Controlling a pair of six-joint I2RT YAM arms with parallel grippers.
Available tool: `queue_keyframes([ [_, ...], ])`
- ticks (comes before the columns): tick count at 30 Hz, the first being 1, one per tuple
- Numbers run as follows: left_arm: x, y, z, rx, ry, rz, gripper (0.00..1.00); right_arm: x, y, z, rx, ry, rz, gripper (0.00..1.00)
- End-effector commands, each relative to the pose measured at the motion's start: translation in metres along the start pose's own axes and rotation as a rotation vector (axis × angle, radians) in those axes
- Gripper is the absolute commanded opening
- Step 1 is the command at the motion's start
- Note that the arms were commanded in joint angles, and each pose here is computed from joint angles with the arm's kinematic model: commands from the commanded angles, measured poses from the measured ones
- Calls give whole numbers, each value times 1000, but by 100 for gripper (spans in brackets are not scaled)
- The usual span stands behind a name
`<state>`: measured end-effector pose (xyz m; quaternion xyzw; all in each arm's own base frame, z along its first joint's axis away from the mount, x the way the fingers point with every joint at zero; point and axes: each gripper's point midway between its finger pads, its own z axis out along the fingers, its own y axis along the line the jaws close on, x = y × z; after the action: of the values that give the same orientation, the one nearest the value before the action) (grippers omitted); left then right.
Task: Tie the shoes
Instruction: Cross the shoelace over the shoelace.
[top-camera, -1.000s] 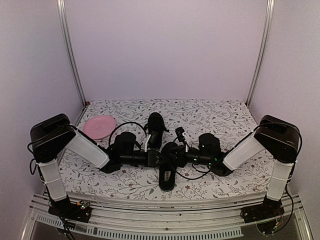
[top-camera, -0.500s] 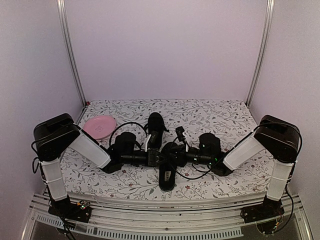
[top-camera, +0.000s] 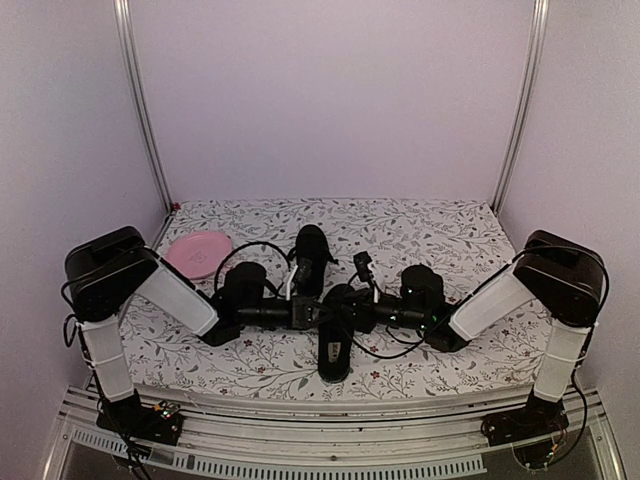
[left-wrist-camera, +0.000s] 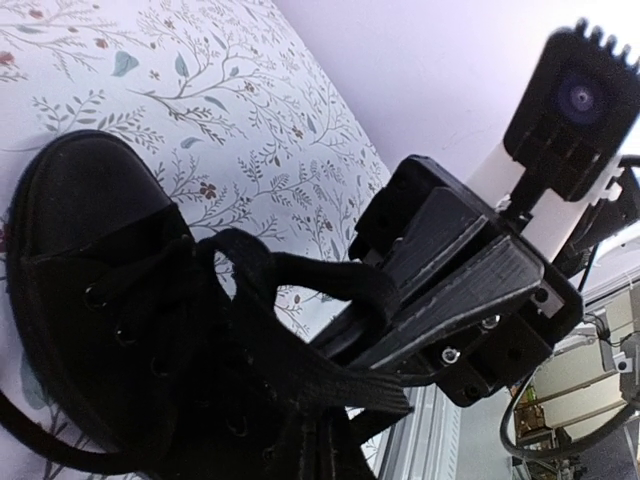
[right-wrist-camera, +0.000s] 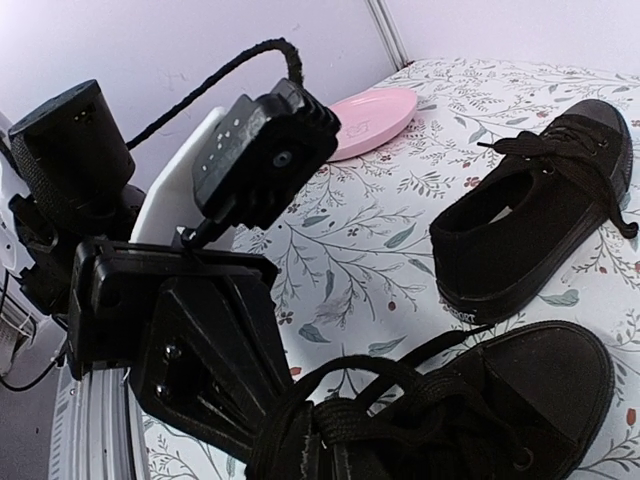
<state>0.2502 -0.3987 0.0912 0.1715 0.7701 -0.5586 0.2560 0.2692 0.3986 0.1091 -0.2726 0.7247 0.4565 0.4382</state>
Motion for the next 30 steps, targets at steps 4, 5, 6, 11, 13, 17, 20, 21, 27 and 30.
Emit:
queue_keyframes([
  [4, -25, 0, -19, -53, -54, 35, 0, -7, -10, -20, 90, -8, -14, 28],
  [5, -22, 4, -20, -79, -34, 32, 0, -8, -10, -22, 96, -11, -15, 31],
  [6, -22, 7, -20, -102, -22, 34, 0, -6, -12, -25, 105, -6, -13, 36],
  [11, -20, 20, -25, -229, 50, 98, 0, 1, -15, -37, 131, 11, -6, 45],
  [13, -20, 25, -29, -275, 68, 120, 0, 2, -14, -40, 136, 14, -3, 47],
  [17, -19, 29, -34, -315, 82, 157, 0, 5, -13, -37, 123, 39, 6, 49],
  [20, -18, 30, -35, -320, 87, 164, 0, 6, -10, -30, 101, 63, 28, 52],
  [21, -18, 28, -34, -310, 90, 160, 0, 8, -10, -27, 100, 79, 39, 52],
  [27, -19, 13, -30, -222, 68, 118, 0, 12, -19, -6, 153, 144, 145, 50],
  [30, -18, 12, -30, -214, 63, 109, 0, 14, -21, -1, 192, 163, 183, 48],
])
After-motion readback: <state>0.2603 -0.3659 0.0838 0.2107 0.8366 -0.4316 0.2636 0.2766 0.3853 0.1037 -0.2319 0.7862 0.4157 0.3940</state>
